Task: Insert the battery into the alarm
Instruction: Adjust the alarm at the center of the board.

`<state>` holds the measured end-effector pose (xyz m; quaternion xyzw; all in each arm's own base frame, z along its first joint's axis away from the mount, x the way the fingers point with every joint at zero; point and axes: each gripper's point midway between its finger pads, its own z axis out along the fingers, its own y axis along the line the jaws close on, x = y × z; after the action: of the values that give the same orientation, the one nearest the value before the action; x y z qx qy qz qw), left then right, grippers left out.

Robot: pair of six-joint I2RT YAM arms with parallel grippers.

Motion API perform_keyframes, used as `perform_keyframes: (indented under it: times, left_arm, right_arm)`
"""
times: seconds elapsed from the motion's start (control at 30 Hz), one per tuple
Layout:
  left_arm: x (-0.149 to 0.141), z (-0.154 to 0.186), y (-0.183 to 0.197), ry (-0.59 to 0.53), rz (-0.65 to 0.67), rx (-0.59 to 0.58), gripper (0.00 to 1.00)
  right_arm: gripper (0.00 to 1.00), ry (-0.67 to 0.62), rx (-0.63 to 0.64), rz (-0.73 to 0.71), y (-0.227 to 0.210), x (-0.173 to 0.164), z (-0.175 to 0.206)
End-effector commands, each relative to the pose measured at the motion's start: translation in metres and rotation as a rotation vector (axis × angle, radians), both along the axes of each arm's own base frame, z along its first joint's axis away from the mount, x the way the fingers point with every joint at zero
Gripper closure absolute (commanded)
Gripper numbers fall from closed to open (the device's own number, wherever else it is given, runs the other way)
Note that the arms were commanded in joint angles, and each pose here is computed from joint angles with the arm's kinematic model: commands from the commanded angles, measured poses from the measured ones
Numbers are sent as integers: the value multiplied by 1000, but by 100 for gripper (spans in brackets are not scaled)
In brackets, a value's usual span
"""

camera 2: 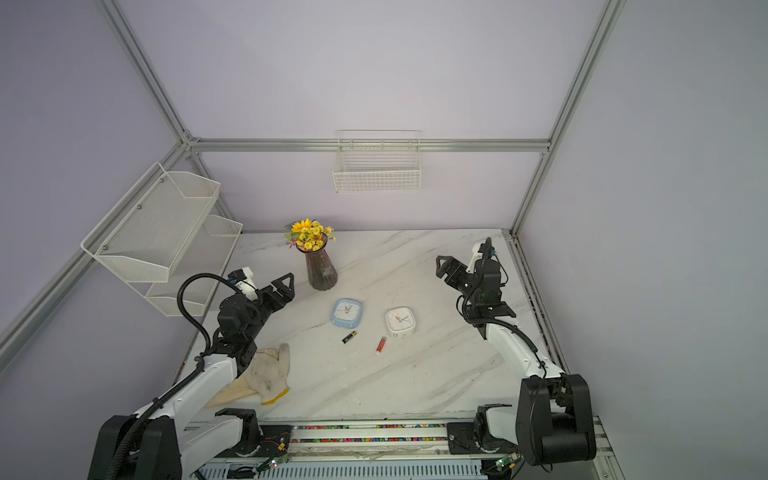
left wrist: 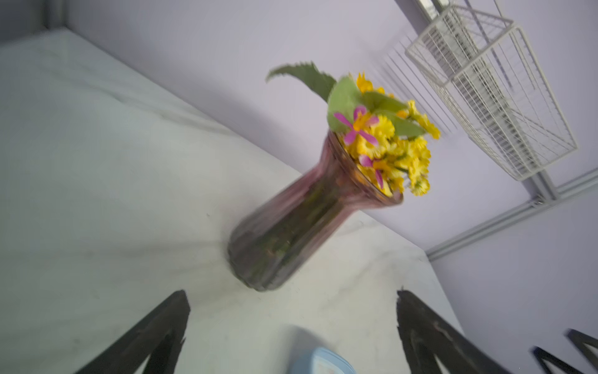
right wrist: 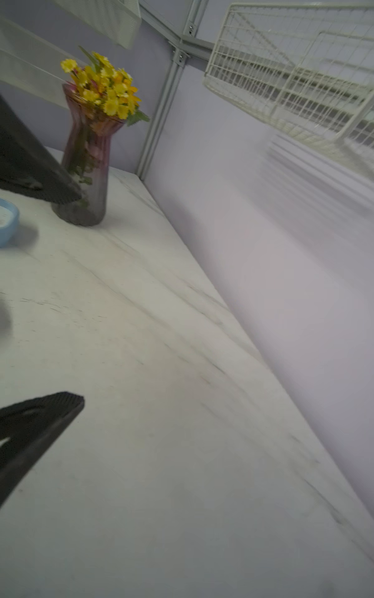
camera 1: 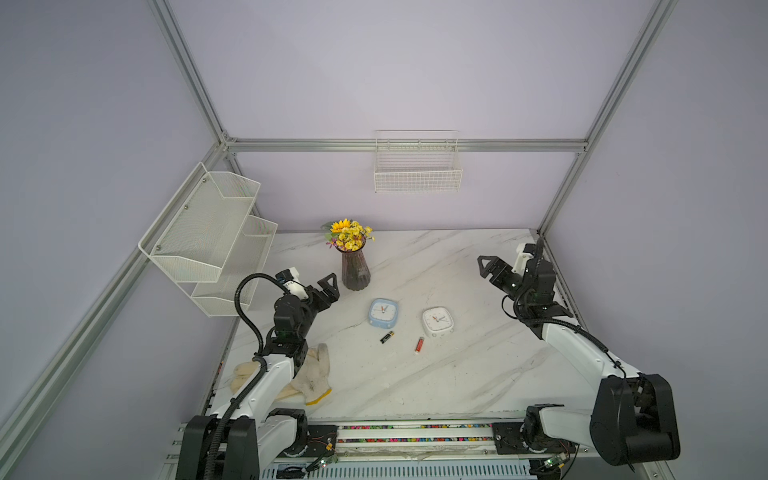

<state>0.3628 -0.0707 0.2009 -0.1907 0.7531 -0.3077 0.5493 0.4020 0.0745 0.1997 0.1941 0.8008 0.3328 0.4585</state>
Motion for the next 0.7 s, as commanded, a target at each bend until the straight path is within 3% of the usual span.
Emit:
perform_keyframes:
  times: [0.0,0.1,0.2,0.33,0.5,0.67]
  left_arm:
    - [-21,19,-85,66,-224,-170,0]
    - [-28,23,-138,110,-293,-186,0]
    - [-28,20,-194,174,-443,-190,0]
    - [-21,-13,-244,296,-513,-191,0]
    - [-22,-51,-282,413,-546,-199,0]
    - [-22,-85,-295,487,-517,-202,0]
  right_arm:
    - [7,203,230,159,40,-36,-34]
    - [7,256,243,130,42,-48,-52]
    - [7,299,301,129,48,-57,-71]
    - [11,350,354,125,55,-64,-90]
    - [13,394,331,152,78,-71,-104]
    - [18,454,328,128,84,-79,-128]
